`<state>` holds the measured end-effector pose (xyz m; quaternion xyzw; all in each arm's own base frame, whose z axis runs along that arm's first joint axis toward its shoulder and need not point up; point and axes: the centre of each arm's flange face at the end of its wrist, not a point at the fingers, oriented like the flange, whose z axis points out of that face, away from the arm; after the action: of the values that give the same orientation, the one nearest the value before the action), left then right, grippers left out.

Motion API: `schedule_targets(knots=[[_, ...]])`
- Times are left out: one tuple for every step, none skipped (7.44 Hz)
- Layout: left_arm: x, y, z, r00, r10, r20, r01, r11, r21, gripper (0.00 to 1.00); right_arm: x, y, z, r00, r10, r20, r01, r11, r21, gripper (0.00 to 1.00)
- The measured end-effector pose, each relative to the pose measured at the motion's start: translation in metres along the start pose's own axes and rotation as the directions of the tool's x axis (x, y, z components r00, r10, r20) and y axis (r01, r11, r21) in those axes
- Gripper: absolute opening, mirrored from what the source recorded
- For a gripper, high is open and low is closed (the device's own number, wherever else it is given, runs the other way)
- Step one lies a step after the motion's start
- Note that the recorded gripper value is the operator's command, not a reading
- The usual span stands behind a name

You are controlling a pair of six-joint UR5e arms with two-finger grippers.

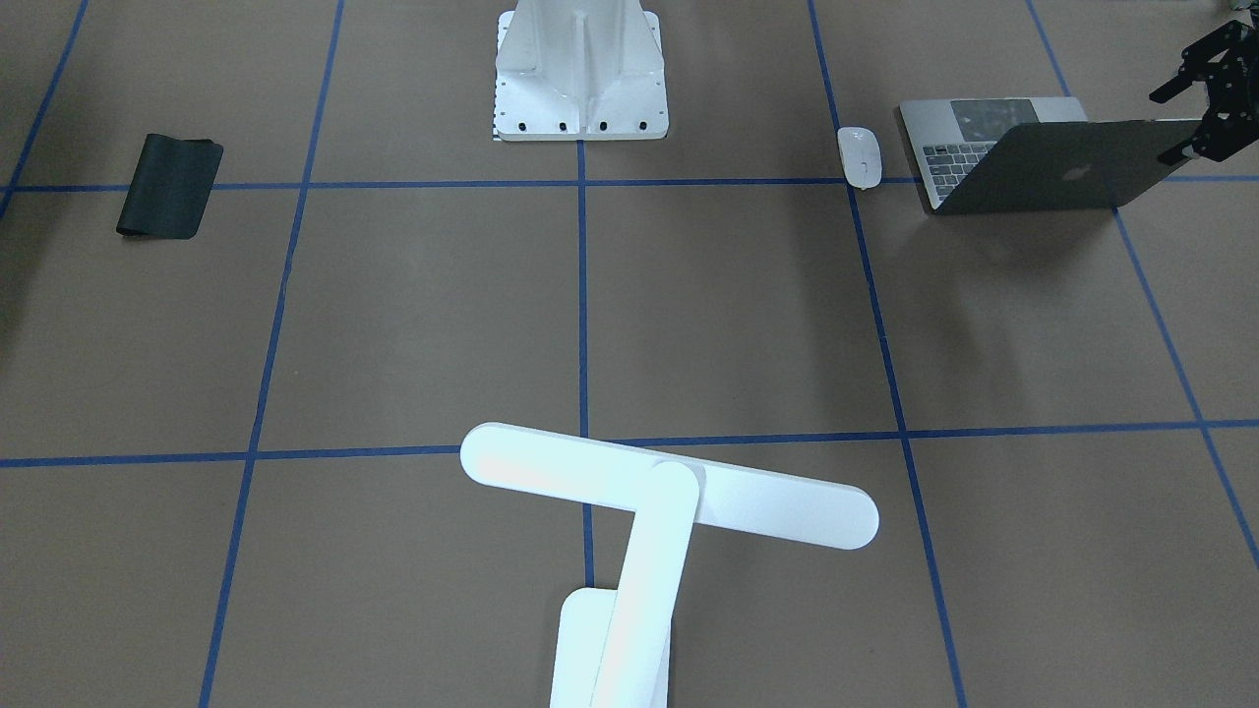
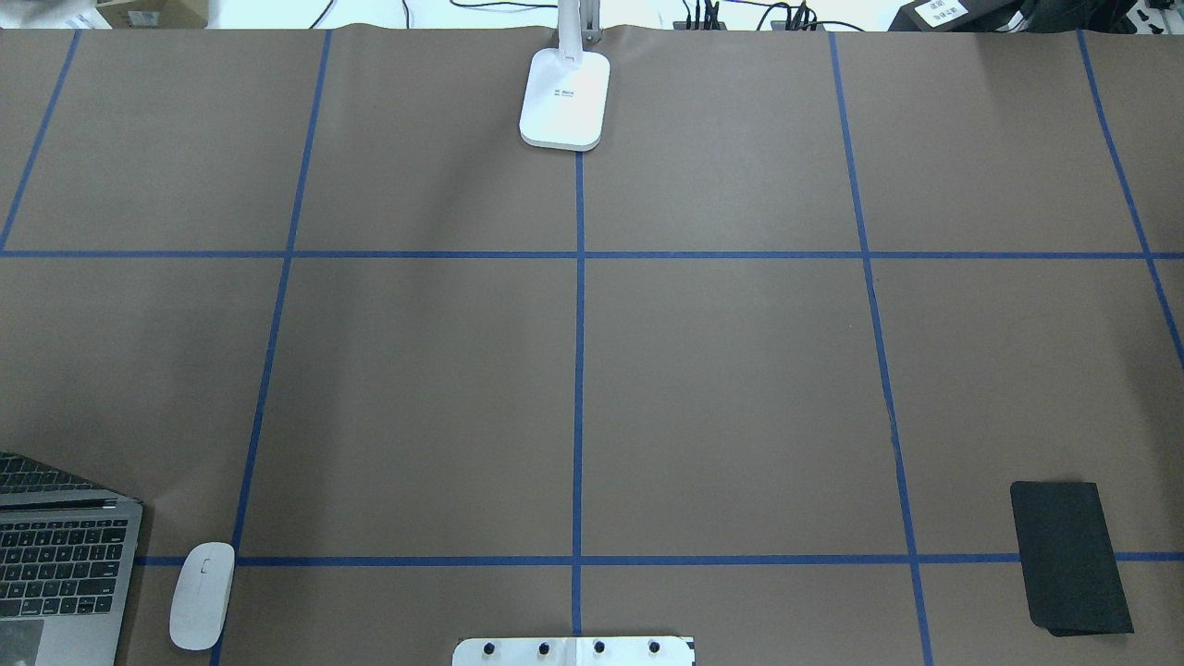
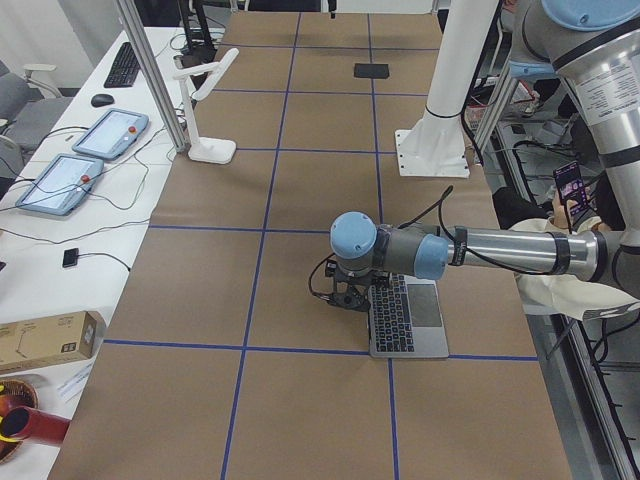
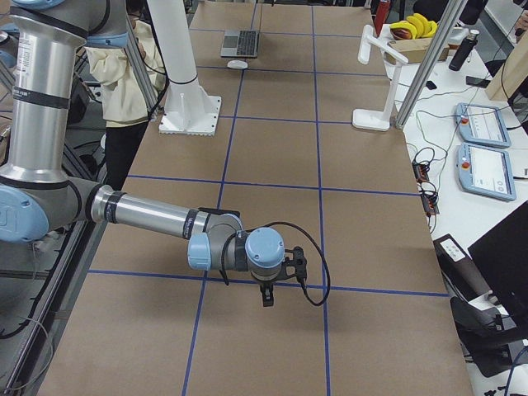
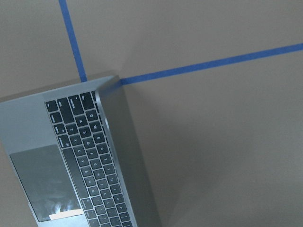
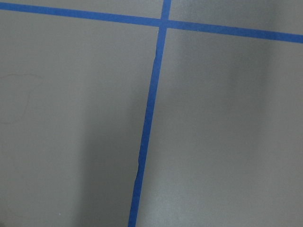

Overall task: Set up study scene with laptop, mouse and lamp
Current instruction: 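Grasp the silver laptop's edge with the left gripper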

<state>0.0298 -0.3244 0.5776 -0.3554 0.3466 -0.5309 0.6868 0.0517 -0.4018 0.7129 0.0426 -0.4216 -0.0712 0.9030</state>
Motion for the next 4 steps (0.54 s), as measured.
schedule_targets(knots=[[0.001, 0.006, 0.009, 1.0, 0.004, 0.017, -0.004, 1.0, -0.002, 0.92, 0.0, 0.001, 0.0, 1.0, -0.004, 0.004, 0.004, 1.0, 0.002, 1.0], [0.002, 0.012, 0.017, 0.999, -0.002, 0.033, 0.002, 1.0, -0.002, 0.46, 0.0, 0.003, 0.001, 1.0, -0.004, 0.009, 0.004, 1.0, 0.002, 1.0], [0.003, 0.017, 0.024, 0.999, -0.019, 0.04, 0.019, 1.0, -0.003, 0.0, 0.0, 0.006, 0.001, 1.0, -0.006, 0.014, 0.005, 1.0, 0.003, 1.0], [0.004, 0.021, 0.029, 0.999, -0.031, 0.042, 0.031, 1.0, -0.005, 0.0, 0.0, 0.007, 0.002, 1.0, -0.009, 0.016, 0.009, 1.0, 0.005, 1.0]])
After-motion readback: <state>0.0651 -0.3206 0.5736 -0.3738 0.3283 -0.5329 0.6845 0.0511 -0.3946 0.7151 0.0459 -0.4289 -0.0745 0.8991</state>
